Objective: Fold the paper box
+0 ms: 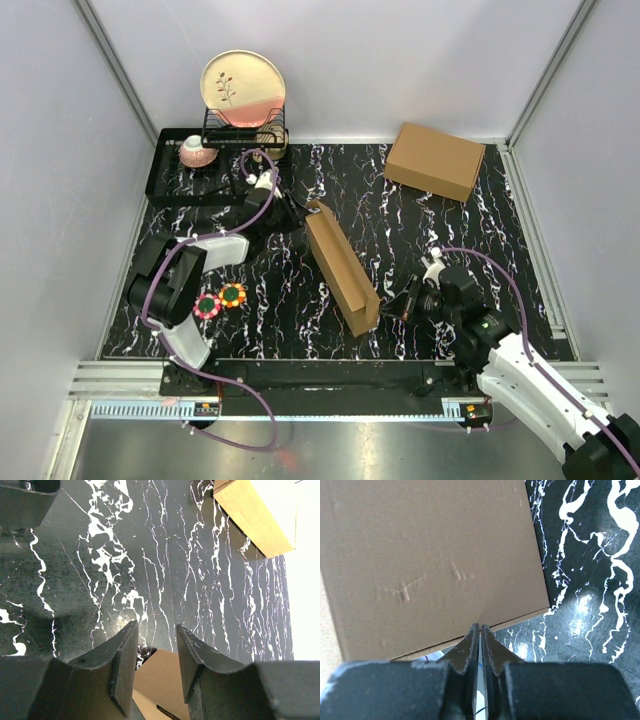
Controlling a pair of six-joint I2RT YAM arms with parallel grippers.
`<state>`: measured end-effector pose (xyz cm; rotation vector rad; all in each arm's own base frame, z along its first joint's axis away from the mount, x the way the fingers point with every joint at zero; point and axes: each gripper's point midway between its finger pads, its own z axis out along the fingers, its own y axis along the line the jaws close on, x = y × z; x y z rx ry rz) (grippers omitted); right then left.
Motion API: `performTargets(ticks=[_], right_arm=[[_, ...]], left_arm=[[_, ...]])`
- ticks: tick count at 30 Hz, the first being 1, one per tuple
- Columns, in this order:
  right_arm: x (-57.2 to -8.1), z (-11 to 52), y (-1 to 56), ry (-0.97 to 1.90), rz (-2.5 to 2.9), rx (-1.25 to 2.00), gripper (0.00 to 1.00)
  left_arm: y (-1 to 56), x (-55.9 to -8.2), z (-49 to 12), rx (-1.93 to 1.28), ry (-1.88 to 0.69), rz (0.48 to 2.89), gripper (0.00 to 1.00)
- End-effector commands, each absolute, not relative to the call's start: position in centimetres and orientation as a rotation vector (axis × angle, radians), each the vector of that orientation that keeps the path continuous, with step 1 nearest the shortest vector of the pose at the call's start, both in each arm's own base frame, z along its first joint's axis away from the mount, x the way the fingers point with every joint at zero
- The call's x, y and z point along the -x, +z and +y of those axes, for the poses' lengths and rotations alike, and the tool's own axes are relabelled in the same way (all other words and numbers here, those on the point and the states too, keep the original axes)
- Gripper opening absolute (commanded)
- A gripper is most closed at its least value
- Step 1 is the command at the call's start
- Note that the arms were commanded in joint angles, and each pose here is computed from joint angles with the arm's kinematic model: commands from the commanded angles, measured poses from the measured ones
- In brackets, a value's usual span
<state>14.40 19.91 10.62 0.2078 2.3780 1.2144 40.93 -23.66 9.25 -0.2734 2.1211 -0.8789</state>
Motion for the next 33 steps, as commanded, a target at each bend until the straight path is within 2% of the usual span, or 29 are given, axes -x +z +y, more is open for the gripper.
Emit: performTargets(ticks=[1, 14, 21, 33], right_arm=[[-14.7, 20.4, 13.2, 1.251, 2.308, -0.146, 0.1], [-11.2, 20.2, 14.8, 1.267, 2.429, 0.049, 0.09], [-9.6, 20.1, 13.6, 1.307, 2.494, 0.064, 0.09], [-10.8, 22.9, 13.2, 1.383, 2.503, 0.114, 0.09]], left_arm=[[12.1, -42.4, -24.9, 0.215, -0.954, 2.031, 0.39], [12.2, -42.9, -25.0, 0.188, -0.942, 2.03, 0.39], [12.3, -42.8, -24.9, 0.179, -0.944, 2.031, 0.39], [11.7, -41.6, -25.9, 0.169, -1.043, 2.023, 0.37]])
